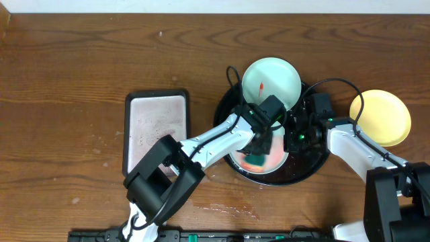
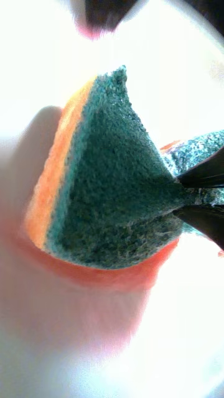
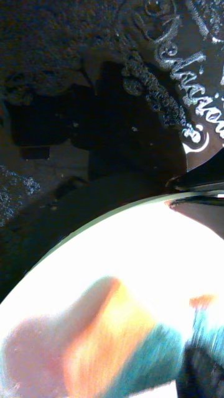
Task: Clean dirty plates on tray and stack at the side
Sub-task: 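Scrub the lower mint plate with the sponge in left gripper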
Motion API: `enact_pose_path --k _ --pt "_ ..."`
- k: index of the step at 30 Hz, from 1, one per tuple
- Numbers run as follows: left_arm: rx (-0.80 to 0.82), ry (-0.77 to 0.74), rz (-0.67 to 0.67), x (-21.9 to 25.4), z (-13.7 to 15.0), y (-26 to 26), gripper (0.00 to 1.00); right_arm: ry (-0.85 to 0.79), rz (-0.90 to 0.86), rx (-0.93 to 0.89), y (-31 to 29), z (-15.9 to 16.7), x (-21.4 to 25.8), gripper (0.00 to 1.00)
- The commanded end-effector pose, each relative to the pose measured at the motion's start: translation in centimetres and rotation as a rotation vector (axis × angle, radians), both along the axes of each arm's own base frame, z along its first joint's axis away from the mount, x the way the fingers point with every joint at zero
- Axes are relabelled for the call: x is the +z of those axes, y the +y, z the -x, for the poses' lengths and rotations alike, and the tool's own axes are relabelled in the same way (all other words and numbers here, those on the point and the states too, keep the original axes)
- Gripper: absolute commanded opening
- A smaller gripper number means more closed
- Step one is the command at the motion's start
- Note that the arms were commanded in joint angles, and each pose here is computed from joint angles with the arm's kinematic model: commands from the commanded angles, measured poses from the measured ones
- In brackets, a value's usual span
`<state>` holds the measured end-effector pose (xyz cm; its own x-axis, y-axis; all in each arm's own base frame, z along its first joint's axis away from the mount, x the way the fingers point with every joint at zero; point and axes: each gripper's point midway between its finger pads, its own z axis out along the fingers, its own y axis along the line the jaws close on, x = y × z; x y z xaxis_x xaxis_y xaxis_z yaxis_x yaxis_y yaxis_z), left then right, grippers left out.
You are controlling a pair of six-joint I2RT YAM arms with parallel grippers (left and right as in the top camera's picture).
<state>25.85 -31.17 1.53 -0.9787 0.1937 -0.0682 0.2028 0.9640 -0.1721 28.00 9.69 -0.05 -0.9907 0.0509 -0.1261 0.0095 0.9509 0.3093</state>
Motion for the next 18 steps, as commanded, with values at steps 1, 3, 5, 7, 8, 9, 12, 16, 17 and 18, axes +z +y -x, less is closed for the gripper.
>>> enact_pose_path --k 1,3,5,7,8,9,12,16,17,18 --pt "0.116 -0.158 -0.366 -0.5 -3.3 7.9 0.07 0.048 0.083 -0.006 -1.3 1.0 -1.7 0.01" --pt "0.126 -0.197 -0.407 0.2 -4.2 8.7 0.07 0.048 0.083 -0.006 -1.3 1.0 -1.7 0.01" --pt "0.132 -0.221 -0.421 0.4 -4.7 9.0 0.07 0.048 0.083 -0.006 -1.3 1.0 -1.7 0.01" --pt "0.138 -0.229 -0.411 0.4 -4.9 8.8 0.07 0.049 0.083 -0.006 -1.3 1.1 -1.7 0.01" --pt "0.14 -0.234 -0.403 0.4 -5.1 8.7 0.07 0.049 0.083 -0.006 -1.3 1.1 -1.7 0.01" --pt "0.143 -0.238 -0.387 0.3 -5.2 8.3 0.07 0.049 0.083 -0.006 -1.3 1.1 -1.7 0.01" --pt "0.141 -0.186 -0.25 -0.3 -4.9 5.6 0.08 0.047 0.083 -0.006 -1.3 1.0 -1.7 0.01" --pt "0.102 -0.038 0.026 -0.6 -3.2 0.1 0.08 0.048 0.083 -0.006 -1.3 1.0 -1.7 0.01" --pt "0.082 0.01 0.108 -0.4 -2.5 -1.6 0.08 0.048 0.083 -0.006 -1.3 1.0 -1.7 0.01" --pt "0.06 0.049 0.177 -0.2 -1.9 -3.0 0.08 0.048 0.083 -0.006 -1.3 1.0 -1.7 0.01"
